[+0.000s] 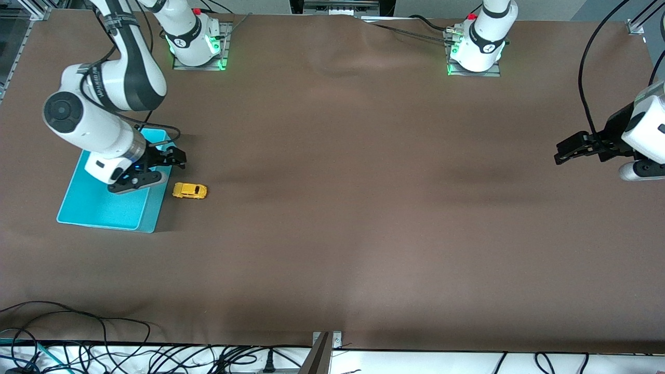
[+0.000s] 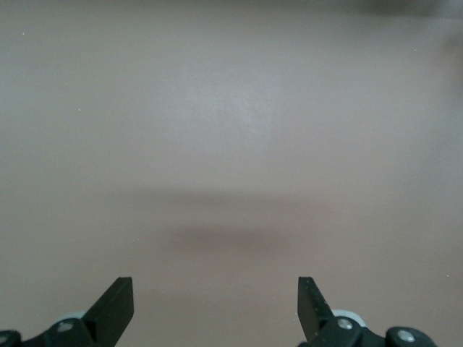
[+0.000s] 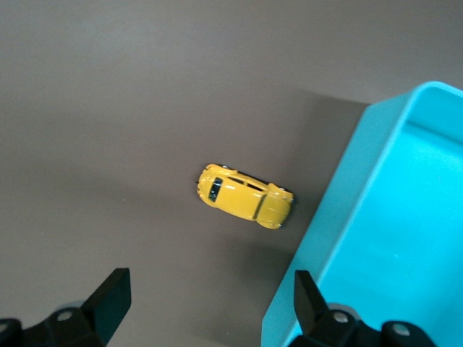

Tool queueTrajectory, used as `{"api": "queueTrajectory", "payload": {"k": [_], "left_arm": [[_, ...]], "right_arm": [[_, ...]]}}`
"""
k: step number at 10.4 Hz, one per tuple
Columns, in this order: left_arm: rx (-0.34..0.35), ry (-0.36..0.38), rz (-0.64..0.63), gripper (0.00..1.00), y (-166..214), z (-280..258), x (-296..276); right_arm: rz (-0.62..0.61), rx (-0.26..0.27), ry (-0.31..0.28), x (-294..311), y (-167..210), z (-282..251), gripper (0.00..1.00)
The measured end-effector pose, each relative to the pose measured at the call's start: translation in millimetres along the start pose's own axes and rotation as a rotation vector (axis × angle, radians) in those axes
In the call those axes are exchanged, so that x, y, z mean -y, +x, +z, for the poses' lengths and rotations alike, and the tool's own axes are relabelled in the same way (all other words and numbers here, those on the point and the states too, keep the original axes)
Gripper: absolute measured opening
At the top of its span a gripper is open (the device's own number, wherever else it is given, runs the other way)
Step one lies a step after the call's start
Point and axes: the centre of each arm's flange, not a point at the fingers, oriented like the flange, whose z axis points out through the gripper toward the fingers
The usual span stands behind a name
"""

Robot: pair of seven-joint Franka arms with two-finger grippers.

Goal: Wind up and store yellow beetle car
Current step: 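Move the right gripper down to the car beside the cyan bin, then close the right gripper around the yellow car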

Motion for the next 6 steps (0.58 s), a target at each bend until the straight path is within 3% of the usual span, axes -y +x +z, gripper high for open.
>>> {"api": "queueTrajectory", "payload": {"k": [2,6], "left_arm": [[0.0,0.0,0.014,1.0,0.3,0.4,0.6],[0.005,0.0,0.025,1.0,1.1,2.8,0.7]], "right_arm": [[-0.221,-0.024,-0.009,-2.7,-7.4,18.3,1.0],[-0.611,-0.014,-0.001,-29.7,-13.6,57.6,1.0]]}}
